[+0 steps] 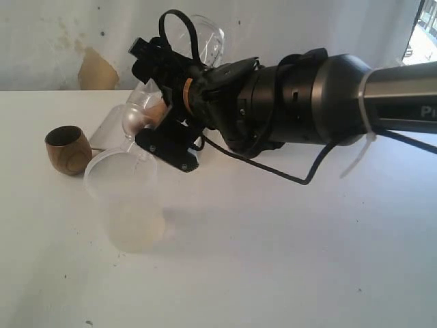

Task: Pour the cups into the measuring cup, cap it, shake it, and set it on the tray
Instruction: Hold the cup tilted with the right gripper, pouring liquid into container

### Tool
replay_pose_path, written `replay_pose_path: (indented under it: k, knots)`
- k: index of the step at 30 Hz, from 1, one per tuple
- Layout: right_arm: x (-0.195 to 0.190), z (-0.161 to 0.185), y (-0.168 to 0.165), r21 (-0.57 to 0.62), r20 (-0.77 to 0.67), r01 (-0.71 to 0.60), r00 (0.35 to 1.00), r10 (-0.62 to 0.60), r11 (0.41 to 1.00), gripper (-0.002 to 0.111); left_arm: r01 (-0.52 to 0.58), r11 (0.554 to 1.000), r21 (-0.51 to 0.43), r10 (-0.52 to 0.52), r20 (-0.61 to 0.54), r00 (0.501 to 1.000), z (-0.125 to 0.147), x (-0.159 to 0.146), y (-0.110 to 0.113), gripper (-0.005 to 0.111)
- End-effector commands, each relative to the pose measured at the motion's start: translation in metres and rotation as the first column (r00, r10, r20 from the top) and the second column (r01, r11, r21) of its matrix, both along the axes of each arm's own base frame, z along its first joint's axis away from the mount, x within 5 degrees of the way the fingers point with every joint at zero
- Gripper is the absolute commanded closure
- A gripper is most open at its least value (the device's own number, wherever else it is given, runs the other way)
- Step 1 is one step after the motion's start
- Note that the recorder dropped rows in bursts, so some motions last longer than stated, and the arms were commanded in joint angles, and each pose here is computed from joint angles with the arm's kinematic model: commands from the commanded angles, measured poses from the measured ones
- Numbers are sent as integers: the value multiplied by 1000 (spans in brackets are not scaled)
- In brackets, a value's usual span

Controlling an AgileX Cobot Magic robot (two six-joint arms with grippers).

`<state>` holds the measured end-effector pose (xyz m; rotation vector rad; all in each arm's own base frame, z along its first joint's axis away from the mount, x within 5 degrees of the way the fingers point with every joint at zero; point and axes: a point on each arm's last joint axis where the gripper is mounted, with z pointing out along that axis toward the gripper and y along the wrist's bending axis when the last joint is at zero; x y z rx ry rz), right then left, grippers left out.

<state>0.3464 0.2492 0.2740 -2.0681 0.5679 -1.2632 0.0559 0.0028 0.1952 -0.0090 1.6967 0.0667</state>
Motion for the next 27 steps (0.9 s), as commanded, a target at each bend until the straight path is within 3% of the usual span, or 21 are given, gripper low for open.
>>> replay_pose_path:
  k: [1,18,27]
  knots:
    - [0,11,-1,-30,45,-10,999,12,1000,108,1,1000,-4,-1,10,1000,0,0,0,107]
    - [-1,11,0,-110,64,-52,996,60,993,108,1,1000,-4,-1,10,1000,0,0,0,107]
    - [-2,10,1,-97,52,-69,996,74,993,108,1,1000,-4,-1,10,1000,0,0,0,107]
